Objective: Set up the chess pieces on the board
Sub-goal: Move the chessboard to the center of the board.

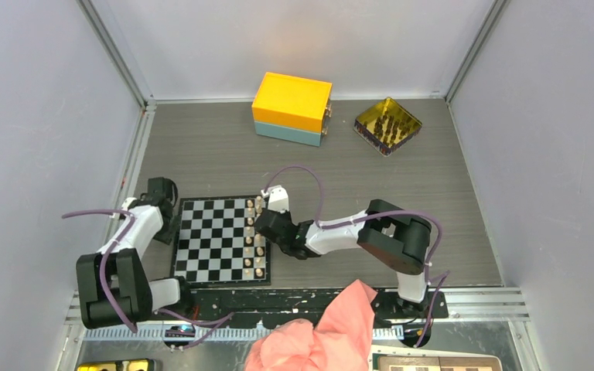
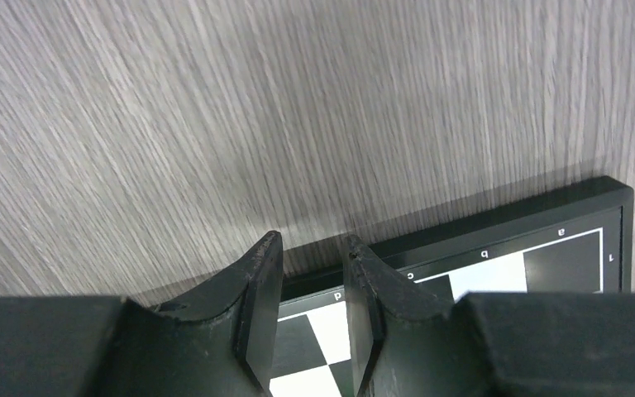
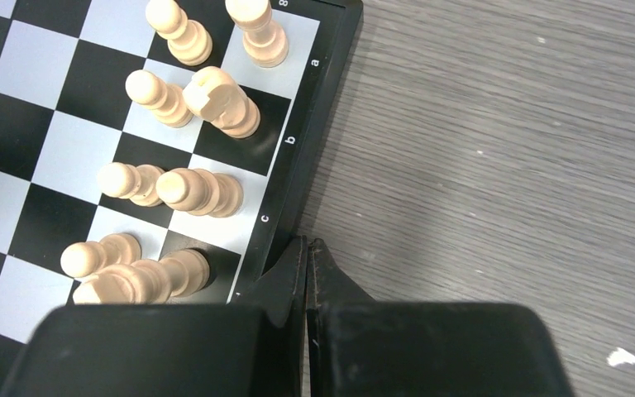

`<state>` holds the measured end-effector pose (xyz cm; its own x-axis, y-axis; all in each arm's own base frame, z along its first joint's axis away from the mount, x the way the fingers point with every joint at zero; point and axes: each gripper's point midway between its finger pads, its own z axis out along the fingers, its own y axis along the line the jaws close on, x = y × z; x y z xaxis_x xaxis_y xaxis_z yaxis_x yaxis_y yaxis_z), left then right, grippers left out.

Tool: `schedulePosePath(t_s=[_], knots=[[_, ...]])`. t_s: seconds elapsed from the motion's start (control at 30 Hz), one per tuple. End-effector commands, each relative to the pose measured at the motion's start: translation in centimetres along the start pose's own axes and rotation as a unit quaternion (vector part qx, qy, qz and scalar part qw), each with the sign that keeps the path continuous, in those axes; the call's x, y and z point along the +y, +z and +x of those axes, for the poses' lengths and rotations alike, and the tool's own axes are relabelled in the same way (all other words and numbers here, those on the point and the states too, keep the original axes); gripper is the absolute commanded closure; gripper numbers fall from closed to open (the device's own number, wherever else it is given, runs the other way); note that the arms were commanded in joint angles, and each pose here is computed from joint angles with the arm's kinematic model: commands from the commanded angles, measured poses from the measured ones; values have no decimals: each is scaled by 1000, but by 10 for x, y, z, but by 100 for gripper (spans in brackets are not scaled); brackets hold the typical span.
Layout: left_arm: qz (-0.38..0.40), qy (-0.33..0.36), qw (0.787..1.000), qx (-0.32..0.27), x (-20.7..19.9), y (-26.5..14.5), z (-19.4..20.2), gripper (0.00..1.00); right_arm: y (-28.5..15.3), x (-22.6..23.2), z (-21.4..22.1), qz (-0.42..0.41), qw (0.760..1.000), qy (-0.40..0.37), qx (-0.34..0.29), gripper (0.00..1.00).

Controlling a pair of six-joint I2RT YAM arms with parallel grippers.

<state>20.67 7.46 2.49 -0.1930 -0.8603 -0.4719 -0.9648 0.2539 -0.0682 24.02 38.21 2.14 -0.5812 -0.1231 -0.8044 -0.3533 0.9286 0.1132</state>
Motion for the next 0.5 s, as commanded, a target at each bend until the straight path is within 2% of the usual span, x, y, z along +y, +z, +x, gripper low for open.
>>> schedulePosePath(t_s=[0.0,0.27,0.47], knots=[[9,27,999,34,-9,-13,31,65,-10,-19,13,29,999,2,14,100],[42,102,994,22,-44,-34,62,65,-7,-55,4,52,997,54,14,100],[54,135,989,27,-55,-39,87,65,-1,-81,-9,62,994,88,18,100]])
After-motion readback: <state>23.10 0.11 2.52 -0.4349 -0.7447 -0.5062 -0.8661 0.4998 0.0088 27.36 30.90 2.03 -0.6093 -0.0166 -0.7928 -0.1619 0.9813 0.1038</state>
